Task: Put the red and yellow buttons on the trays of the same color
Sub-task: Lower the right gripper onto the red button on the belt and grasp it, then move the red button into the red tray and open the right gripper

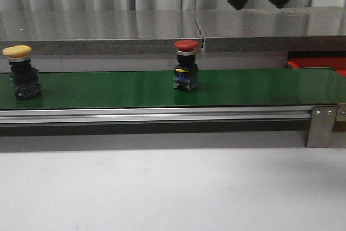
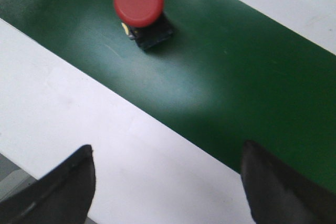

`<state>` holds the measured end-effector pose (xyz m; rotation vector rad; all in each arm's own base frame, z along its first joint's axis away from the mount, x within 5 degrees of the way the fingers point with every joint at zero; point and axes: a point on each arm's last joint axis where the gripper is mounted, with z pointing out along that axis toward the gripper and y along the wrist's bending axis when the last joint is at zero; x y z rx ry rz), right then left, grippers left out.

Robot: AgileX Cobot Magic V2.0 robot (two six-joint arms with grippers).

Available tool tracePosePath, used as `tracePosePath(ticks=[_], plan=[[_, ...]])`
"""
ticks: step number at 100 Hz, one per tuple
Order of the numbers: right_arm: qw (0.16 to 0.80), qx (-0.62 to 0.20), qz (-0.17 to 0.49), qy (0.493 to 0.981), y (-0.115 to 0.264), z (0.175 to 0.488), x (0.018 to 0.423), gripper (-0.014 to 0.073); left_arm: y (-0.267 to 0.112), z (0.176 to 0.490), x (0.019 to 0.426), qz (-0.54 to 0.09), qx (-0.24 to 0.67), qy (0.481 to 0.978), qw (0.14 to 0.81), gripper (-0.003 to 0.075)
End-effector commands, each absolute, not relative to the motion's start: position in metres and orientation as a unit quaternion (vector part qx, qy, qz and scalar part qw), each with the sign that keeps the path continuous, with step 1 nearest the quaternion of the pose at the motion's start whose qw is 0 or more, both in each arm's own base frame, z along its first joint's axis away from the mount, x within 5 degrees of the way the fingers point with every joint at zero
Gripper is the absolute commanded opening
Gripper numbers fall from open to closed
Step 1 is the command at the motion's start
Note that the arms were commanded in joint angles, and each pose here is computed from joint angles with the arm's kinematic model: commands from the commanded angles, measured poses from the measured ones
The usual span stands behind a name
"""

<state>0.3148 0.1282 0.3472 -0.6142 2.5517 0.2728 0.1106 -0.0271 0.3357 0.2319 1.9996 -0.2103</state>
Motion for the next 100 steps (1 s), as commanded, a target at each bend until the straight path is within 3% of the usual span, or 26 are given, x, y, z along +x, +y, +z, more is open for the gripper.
tracePosePath(ticks=[1,69,76,92,100], plan=[[0.282,-0.238,0.111,0.923,0.135,0.369,0.319,0.0573,-0.028,0.35,0.112,-0.099,0.088,0.812,0.568,-0.0019],[0.273,-0.235,0.109,0.927,0.165,0.312,0.396,0.0566,-0.028,0.35,0.112,-0.099,0.088,0.812,0.568,-0.0019],[0.274,-0.236,0.104,0.927,0.165,0.309,0.398,0.0518,-0.028,0.35,0.112,-0.099,0.088,0.812,0.568,-0.0019],[0.277,-0.238,0.095,0.926,0.164,0.308,0.399,0.0293,-0.028,0.35,0.112,-0.099,0.088,0.812,0.568,-0.0019],[0.277,-0.238,0.094,0.926,0.164,0.308,0.399,0.0235,-0.028,0.35,0.112,-0.099,0.088,0.812,0.568,-0.0019]])
